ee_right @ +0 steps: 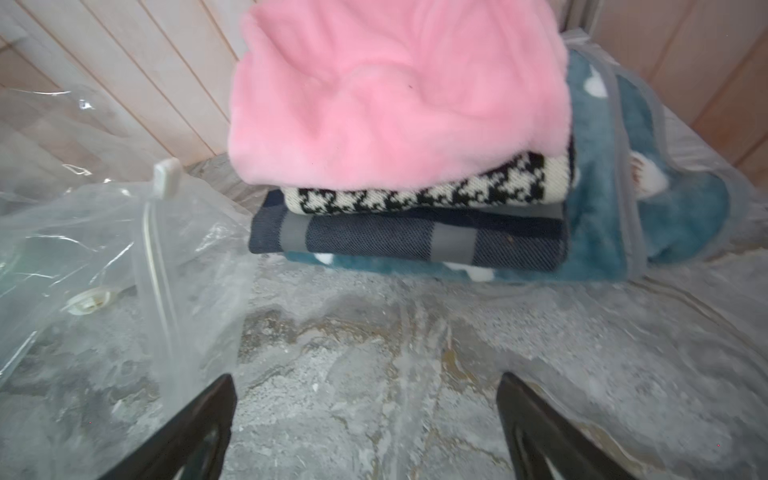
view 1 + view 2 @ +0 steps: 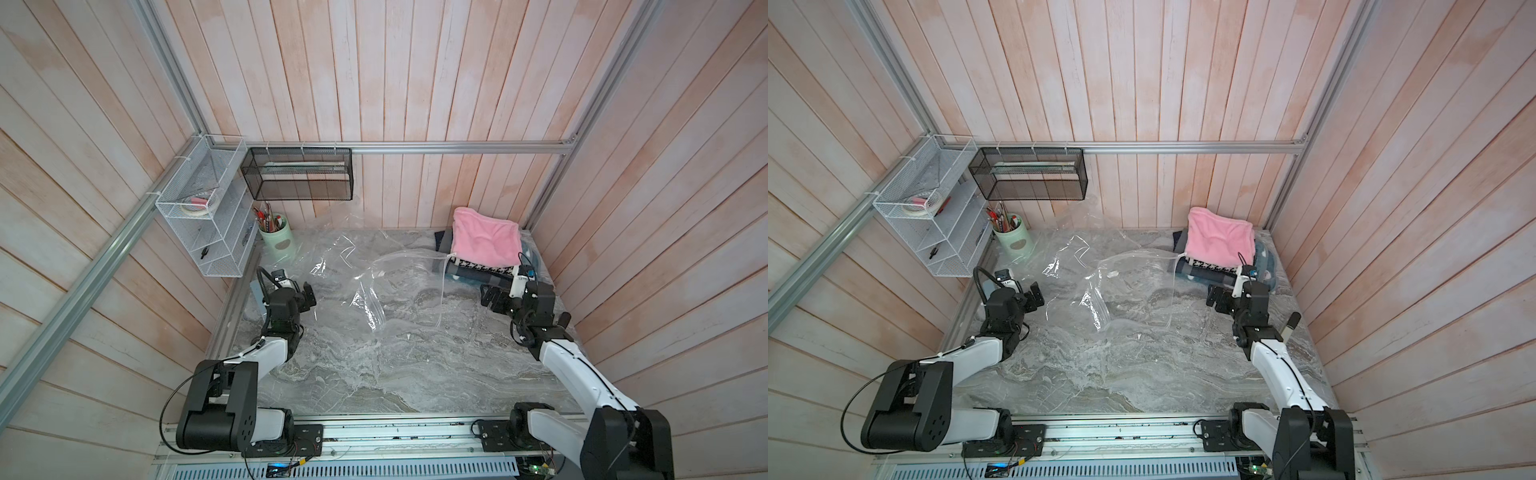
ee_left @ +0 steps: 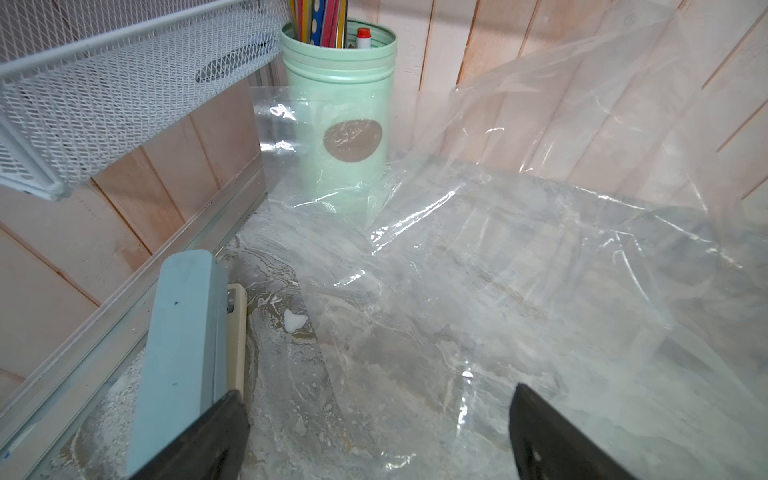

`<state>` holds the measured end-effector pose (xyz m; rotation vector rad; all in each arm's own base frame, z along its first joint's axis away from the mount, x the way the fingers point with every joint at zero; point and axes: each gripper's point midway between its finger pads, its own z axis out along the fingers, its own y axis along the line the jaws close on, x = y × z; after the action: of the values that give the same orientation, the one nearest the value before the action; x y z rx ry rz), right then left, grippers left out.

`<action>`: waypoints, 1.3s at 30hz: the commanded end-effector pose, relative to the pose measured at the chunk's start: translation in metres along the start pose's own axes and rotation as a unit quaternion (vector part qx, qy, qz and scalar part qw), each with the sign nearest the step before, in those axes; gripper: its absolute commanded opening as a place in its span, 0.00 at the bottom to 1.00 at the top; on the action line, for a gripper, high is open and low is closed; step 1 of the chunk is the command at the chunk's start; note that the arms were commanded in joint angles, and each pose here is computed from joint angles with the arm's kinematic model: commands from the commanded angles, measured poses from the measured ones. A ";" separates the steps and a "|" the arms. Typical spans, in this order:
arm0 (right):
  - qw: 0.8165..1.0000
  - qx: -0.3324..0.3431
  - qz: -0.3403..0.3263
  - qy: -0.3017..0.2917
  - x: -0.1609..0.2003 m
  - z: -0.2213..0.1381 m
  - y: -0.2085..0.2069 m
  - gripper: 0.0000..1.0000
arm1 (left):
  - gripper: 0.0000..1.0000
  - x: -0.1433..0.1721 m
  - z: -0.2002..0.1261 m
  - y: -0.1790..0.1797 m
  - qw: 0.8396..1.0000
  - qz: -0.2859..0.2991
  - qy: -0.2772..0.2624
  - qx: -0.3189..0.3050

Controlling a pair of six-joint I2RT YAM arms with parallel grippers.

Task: Take the blanket out of the vacuum bag
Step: Reset both arms

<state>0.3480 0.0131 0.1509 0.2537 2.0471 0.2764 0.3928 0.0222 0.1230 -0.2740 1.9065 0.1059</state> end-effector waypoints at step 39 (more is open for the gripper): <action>0.965 0.088 -0.114 -0.219 -0.007 0.025 -0.047 0.98 | 1.00 -0.007 -0.017 0.002 0.989 0.037 -0.137 0.042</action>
<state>0.3649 -0.0259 0.1155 0.1429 1.7026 -0.0723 0.3768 0.0214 0.1257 -0.1377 1.6784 0.1017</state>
